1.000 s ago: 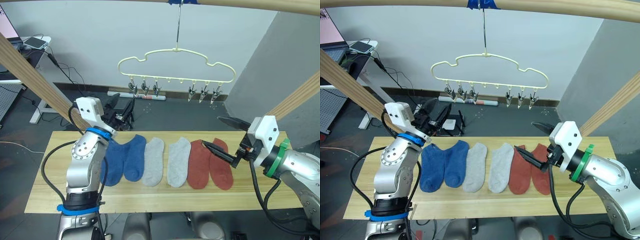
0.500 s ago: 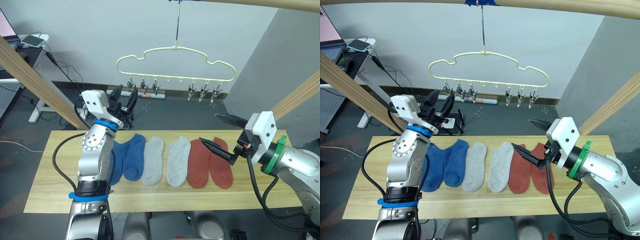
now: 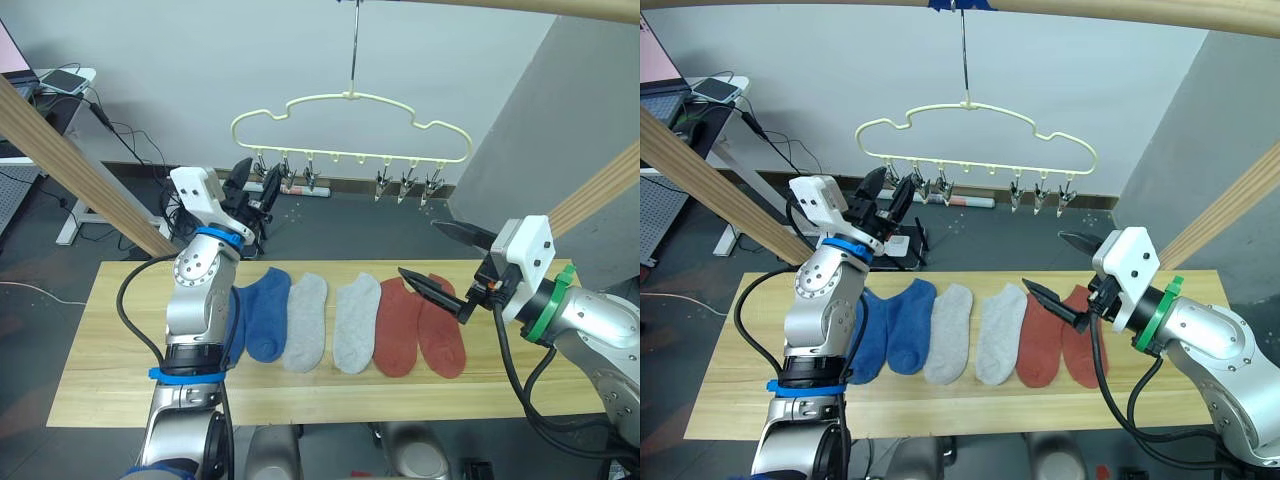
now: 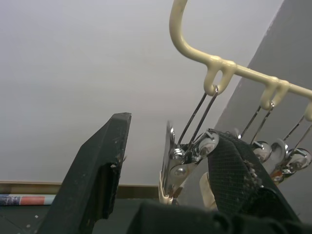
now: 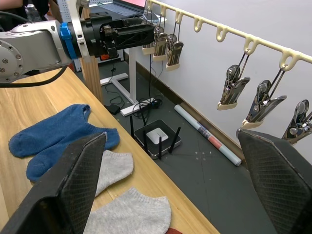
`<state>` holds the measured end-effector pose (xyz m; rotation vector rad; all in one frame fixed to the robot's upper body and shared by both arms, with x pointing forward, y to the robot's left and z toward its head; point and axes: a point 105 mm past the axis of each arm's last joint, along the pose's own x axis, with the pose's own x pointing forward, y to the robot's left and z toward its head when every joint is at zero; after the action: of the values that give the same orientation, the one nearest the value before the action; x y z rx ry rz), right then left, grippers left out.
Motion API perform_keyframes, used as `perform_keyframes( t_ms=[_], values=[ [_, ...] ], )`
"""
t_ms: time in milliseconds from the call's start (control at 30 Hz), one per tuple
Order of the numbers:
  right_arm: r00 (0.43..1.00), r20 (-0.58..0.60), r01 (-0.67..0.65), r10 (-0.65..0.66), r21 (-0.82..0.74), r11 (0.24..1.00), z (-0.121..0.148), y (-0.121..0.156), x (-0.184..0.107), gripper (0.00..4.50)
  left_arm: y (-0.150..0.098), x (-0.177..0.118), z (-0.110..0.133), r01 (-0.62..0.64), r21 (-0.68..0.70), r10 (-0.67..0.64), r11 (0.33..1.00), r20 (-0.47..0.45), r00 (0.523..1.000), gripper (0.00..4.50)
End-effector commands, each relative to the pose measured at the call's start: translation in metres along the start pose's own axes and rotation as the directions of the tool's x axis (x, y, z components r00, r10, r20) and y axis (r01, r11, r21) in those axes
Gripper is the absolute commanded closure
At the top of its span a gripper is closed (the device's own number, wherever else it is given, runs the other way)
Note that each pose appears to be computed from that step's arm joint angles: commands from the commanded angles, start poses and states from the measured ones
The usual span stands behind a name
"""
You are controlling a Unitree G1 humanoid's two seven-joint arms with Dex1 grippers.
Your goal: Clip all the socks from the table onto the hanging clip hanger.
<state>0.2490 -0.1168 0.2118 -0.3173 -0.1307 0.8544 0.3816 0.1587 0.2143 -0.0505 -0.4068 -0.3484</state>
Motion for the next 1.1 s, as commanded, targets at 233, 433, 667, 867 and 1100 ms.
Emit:
perform_keyframes(
  t_ms=[233,433,667,867,1100],
  values=[
    [0.999,0.038,-0.010,0.012,-0.032,0.999,0.010,0.005,0.000,0.00,-0.004,0.005,0.024,0.014,0.018,-0.015,1.000,0.090,0.996,1.95],
    [0.999,0.039,-0.010,0.011,-0.032,0.999,0.010,0.005,0.001,0.00,-0.007,0.006,0.026,0.031,0.023,-0.034,0.999,0.095,0.995,3.54],
    [1.000,0.028,-0.006,0.007,-0.024,1.000,0.007,0.007,0.001,0.00,-0.007,0.005,0.027,0.035,0.033,-0.038,0.999,0.095,0.995,4.43],
    [0.969,-0.198,0.169,-0.147,0.098,0.981,-0.053,-0.001,-0.012,0.00,-0.010,0.004,0.033,0.069,0.065,-0.074,0.996,0.093,0.993,4.43],
    [0.836,-0.391,0.450,-0.384,0.091,0.888,-0.133,-0.011,-0.023,0.00,-0.013,0.001,0.036,0.102,0.093,-0.108,0.991,0.068,0.992,4.43]
  ],
)
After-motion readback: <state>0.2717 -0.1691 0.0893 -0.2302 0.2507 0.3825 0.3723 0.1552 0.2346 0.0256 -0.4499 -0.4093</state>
